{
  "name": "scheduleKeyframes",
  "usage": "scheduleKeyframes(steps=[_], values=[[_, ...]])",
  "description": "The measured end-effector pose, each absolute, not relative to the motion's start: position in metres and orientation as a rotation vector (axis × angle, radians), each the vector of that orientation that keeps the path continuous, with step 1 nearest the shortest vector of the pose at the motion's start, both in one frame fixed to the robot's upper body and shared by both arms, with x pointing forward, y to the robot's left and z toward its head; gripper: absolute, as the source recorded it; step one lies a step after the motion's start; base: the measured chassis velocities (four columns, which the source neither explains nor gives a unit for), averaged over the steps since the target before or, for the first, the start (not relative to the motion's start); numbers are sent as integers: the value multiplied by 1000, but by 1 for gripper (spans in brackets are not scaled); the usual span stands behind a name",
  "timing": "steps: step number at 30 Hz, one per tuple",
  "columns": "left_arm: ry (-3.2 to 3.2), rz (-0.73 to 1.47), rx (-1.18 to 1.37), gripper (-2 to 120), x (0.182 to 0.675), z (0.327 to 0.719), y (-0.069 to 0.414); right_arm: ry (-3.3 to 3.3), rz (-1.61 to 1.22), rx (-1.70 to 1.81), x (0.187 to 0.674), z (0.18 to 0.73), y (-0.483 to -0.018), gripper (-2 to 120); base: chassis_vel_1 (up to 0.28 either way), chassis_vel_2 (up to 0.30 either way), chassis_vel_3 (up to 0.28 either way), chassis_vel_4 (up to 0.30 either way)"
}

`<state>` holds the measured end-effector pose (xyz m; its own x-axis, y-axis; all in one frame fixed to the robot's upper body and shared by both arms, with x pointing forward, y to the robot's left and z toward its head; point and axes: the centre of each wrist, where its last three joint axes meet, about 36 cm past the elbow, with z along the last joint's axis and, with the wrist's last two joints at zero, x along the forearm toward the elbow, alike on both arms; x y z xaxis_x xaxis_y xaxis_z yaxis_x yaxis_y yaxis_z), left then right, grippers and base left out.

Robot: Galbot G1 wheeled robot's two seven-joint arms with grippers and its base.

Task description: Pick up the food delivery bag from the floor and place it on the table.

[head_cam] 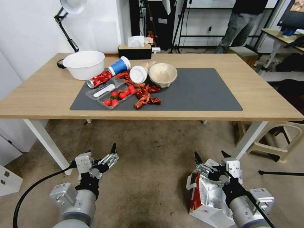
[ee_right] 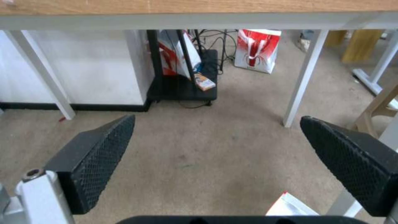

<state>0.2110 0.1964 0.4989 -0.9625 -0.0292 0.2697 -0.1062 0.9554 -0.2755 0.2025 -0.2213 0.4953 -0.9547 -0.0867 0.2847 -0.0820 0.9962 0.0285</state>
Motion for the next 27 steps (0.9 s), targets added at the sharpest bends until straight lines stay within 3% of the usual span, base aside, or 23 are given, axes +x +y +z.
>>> scheduleKeyframes(steps=[27], values=[[-2840,422,95,100,211,497,196,-2849,-21,124,203,495,-220,100,0,0,0,0]])
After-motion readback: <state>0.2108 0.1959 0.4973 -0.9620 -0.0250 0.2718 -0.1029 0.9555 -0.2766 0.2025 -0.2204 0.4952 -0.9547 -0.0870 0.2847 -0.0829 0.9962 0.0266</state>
